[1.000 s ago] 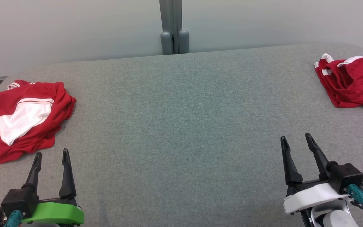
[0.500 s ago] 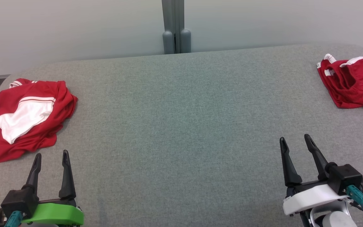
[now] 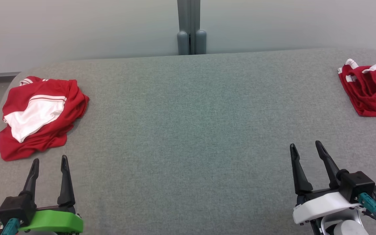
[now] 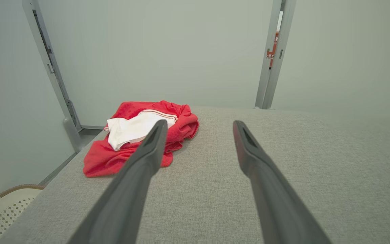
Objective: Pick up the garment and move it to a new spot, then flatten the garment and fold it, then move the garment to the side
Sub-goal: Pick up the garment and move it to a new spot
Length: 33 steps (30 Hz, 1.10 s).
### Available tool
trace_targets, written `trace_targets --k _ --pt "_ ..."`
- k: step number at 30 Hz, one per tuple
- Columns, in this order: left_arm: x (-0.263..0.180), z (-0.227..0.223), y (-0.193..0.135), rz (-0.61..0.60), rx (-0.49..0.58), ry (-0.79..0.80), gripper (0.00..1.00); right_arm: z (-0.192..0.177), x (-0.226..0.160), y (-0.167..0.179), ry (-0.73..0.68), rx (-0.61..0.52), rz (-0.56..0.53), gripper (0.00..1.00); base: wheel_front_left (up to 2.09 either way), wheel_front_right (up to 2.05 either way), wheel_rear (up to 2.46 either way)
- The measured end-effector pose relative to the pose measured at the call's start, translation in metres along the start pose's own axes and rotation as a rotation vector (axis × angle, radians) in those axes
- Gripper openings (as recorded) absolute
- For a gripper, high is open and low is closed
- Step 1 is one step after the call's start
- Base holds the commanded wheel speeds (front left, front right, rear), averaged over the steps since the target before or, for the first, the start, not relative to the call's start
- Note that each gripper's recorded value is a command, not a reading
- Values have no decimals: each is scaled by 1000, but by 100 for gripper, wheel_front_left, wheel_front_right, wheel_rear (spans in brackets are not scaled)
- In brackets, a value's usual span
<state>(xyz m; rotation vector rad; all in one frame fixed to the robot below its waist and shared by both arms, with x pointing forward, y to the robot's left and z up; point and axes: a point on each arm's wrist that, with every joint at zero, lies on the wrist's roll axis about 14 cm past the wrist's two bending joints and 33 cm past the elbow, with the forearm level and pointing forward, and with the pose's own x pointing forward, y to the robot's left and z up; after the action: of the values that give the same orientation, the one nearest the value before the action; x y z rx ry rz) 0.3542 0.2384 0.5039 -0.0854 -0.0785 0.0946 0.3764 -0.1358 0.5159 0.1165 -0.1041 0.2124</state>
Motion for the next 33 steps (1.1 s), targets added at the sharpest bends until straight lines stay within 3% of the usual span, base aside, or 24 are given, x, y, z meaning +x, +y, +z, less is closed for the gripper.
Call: trace_targets --k 13,33 --pt "-30 6 51 155 22 -6 100 -15 23 40 40 18 131 100 0 0 0" --pt "-124 18 134 479 54 -11 100 -39 53 140 99 58 427 100 0 0 0"
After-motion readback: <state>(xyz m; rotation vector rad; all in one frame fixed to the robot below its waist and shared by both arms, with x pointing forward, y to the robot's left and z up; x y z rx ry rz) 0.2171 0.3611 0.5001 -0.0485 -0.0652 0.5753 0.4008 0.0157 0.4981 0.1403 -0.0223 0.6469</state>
